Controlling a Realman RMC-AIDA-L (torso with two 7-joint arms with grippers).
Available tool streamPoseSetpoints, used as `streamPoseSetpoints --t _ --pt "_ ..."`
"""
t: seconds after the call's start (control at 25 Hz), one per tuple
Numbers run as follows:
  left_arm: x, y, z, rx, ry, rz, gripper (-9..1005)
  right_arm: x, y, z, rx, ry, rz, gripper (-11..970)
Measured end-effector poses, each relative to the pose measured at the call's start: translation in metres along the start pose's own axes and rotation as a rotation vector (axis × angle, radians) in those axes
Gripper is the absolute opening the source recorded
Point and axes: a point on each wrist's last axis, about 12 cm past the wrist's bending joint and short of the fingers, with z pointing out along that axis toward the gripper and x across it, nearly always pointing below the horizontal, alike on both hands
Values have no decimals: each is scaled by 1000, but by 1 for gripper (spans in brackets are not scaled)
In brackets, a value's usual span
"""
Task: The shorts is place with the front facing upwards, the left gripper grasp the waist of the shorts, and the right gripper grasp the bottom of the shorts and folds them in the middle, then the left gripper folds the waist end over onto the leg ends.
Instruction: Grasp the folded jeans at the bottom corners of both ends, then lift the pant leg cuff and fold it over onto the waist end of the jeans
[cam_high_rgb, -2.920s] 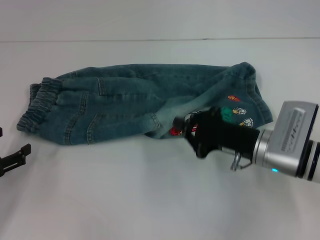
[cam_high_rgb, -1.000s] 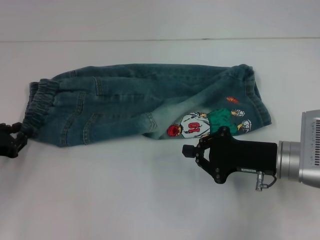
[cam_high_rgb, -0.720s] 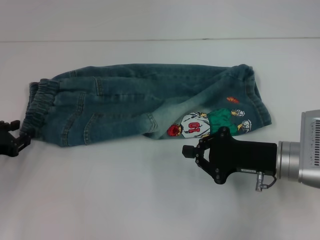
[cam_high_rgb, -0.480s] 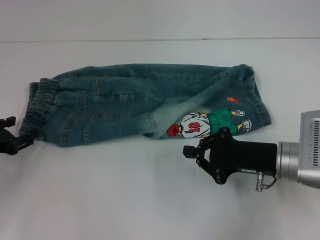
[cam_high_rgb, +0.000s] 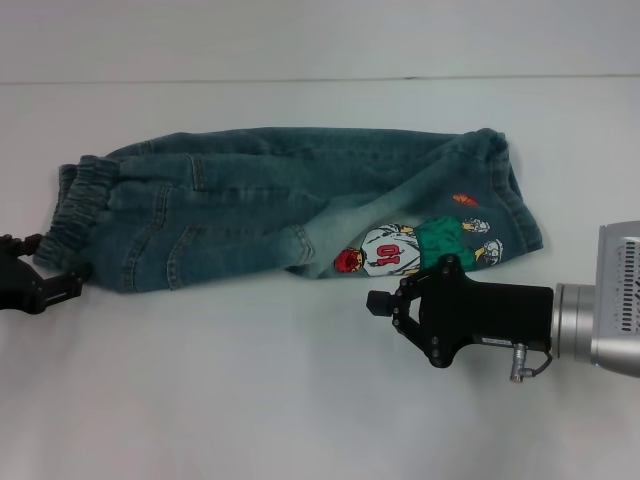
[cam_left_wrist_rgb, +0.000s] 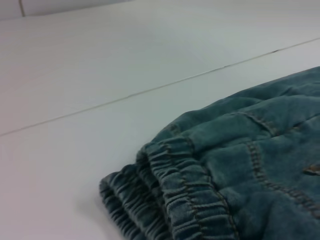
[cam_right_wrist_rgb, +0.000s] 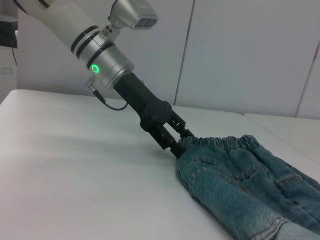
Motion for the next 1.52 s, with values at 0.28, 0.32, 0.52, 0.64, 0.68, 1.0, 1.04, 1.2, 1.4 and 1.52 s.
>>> streamPoseSetpoints --t 0.28,0.32,0.52,0.64,0.68,1.0,1.04,1.2,1.4,1.52 --pt "-1 -2 -1 35 7 16 638 0 1 1 0 -2 1 30" --pt "-1 -2 -1 35 7 16 601 0 1 1 0 -2 1 31" --pt "0 -2 -2 34 8 14 491 0 1 0 5 -4 1 33" --pt "0 -3 -2 39 8 11 425 0 1 1 5 -6 1 34" --pt "0 -3 -2 42 7 11 403 0 1 1 6 -7 1 34" --pt "-10 -2 -6 48 -38 -6 179 -3 -4 -1 61 -43 30 37" --pt "-15 -1 -8 51 -58 -15 130 -3 -5 -2 80 -53 38 37" --pt "-45 2 -24 93 -175 -57 60 -1 -12 -3 172 -59 75 39" --pt "-78 1 -32 144 -249 -67 39 2 -21 5 241 -30 122 40" --pt "-102 -1 -30 178 -274 -62 38 2 -24 6 263 -33 152 41"
